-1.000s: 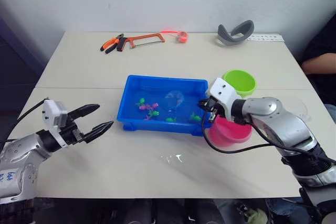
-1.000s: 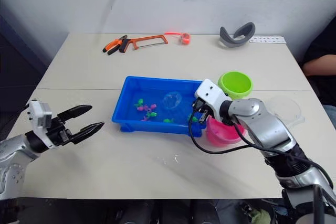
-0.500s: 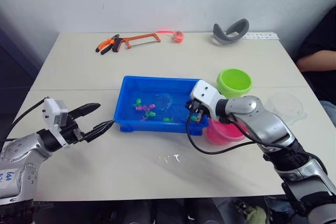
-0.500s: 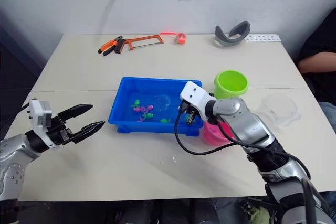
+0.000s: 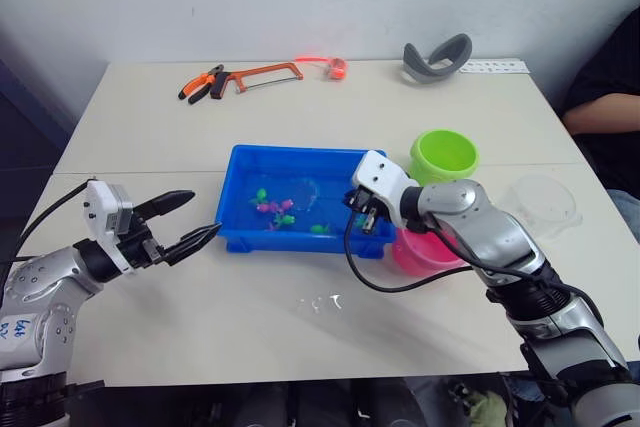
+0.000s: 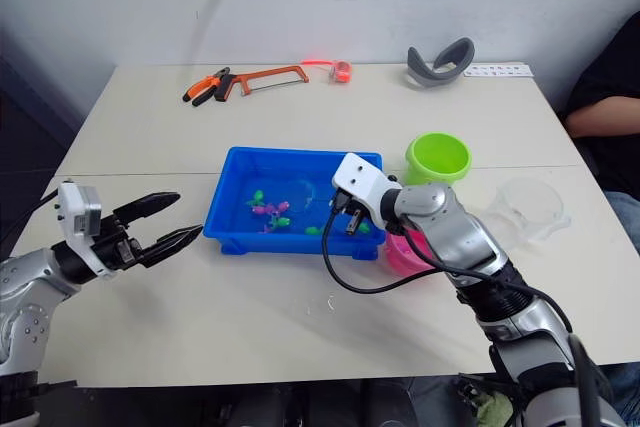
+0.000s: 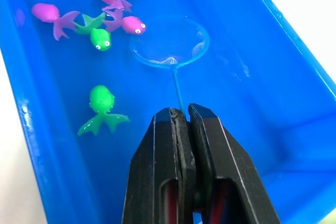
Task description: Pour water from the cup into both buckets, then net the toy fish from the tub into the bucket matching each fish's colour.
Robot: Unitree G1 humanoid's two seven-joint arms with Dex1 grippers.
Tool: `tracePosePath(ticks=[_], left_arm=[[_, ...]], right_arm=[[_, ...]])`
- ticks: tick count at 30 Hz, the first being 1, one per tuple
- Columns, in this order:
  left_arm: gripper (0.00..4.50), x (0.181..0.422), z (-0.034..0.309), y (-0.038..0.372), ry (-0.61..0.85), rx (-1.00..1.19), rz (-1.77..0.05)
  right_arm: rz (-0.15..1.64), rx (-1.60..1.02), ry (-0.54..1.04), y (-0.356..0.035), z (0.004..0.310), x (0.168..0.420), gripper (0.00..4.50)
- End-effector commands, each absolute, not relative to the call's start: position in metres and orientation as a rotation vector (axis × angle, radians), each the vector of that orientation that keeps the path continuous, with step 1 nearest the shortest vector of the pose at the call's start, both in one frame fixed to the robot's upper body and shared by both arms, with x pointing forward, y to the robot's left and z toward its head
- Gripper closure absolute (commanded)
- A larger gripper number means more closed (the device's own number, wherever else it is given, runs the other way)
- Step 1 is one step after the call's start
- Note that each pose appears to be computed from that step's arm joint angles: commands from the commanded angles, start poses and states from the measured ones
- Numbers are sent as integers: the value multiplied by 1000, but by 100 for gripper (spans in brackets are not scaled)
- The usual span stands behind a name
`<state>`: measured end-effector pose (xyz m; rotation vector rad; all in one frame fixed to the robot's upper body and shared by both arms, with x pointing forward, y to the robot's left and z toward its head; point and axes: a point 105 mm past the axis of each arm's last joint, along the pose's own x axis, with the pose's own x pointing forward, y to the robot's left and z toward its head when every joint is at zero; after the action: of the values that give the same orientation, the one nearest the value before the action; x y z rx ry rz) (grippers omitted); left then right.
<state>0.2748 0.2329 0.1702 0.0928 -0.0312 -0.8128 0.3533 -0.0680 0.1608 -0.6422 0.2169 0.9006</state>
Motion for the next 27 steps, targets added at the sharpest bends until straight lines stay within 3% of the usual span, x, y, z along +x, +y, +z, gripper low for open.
tracePosePath(ticks=[1, 9, 20, 27], left_arm=[[3, 272, 177, 237, -50, 128, -806], [3, 270, 174, 237, -47, 124, -806], [3, 272, 173, 237, -54, 121, -807], [3, 270, 172, 240, -53, 122, -798]], right_arm=[[874, -722, 153, -77, 175, 355, 450], [909, -782, 158, -83, 172, 349, 450], [996, -711, 167, -58, 162, 345, 450], [970, -771, 149, -66, 168, 351, 450]])
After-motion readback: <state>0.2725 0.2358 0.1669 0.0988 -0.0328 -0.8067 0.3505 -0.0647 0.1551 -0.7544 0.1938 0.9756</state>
